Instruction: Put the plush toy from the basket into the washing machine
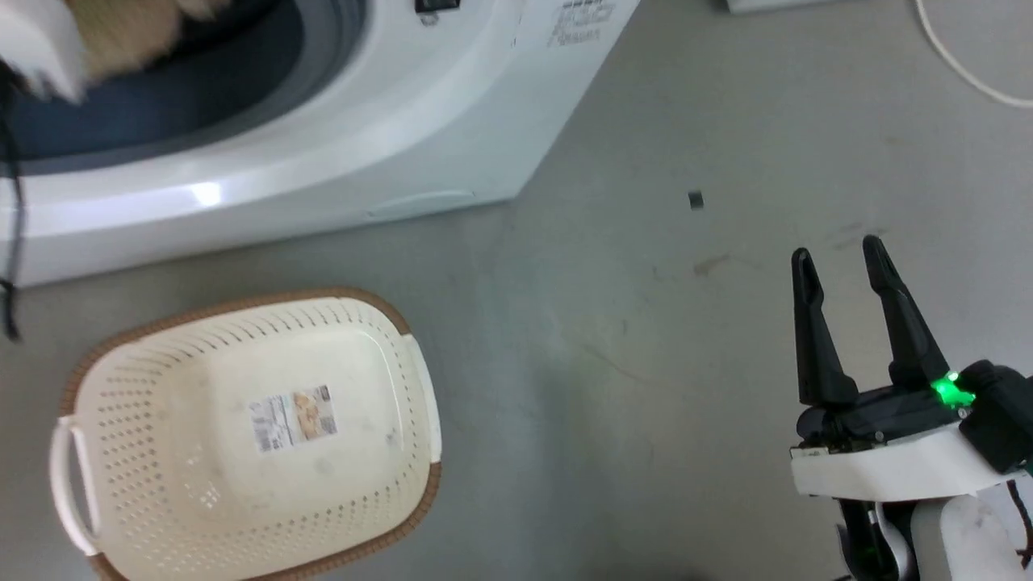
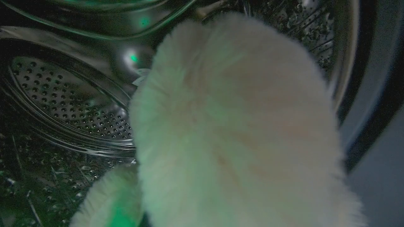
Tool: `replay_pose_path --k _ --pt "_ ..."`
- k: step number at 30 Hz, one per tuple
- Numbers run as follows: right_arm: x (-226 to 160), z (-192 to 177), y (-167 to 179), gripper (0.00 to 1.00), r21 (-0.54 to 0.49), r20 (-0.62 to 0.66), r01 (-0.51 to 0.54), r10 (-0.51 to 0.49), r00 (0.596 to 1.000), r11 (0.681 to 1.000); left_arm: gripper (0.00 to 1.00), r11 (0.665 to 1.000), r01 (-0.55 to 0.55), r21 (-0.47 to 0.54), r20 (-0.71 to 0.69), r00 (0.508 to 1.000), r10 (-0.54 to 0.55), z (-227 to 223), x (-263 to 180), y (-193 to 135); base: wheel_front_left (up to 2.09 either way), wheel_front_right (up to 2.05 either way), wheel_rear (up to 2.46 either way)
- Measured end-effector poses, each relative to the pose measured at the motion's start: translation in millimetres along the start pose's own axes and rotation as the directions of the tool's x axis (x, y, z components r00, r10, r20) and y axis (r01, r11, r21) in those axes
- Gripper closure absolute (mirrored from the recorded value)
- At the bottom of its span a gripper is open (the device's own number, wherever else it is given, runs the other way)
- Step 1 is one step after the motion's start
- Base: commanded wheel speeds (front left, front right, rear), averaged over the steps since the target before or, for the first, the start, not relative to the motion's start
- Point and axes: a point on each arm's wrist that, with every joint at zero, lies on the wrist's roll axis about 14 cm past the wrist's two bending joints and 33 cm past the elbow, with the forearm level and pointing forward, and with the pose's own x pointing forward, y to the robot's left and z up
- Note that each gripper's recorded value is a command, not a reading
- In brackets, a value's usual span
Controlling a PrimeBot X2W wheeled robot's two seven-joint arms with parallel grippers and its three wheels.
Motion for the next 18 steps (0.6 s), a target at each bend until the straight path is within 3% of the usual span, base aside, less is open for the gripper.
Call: replay_pose_path --k 4,9,15,18 --pt "6 -17 -4 0.00 0.005 -0.040 0.012 -0.011 0.999 1.000 1.00 0.999 0.006 0.053 -0.048 0.999 -0.004 -13 32 8 0.00 0.00 0.00" --pt "9 -30 -10 0.00 0.003 -0.072 0.026 -0.026 0.997 1.000 1.00 0.992 0.068 0.105 -0.142 0.988 -0.053 -44 59 -3 0.00 0.00 0.00" --pt "7 -38 -15 0.00 -0.010 -0.099 0.041 -0.042 0.994 0.999 1.00 0.987 0.148 0.057 -0.332 0.935 -0.121 -102 65 -27 0.00 0.00 0.00" --pt "7 -40 -15 0.00 -0.010 -0.104 0.041 -0.042 0.994 0.999 1.00 0.985 0.173 -0.018 -0.417 0.894 -0.164 -125 58 -39 0.00 0.00 0.00"
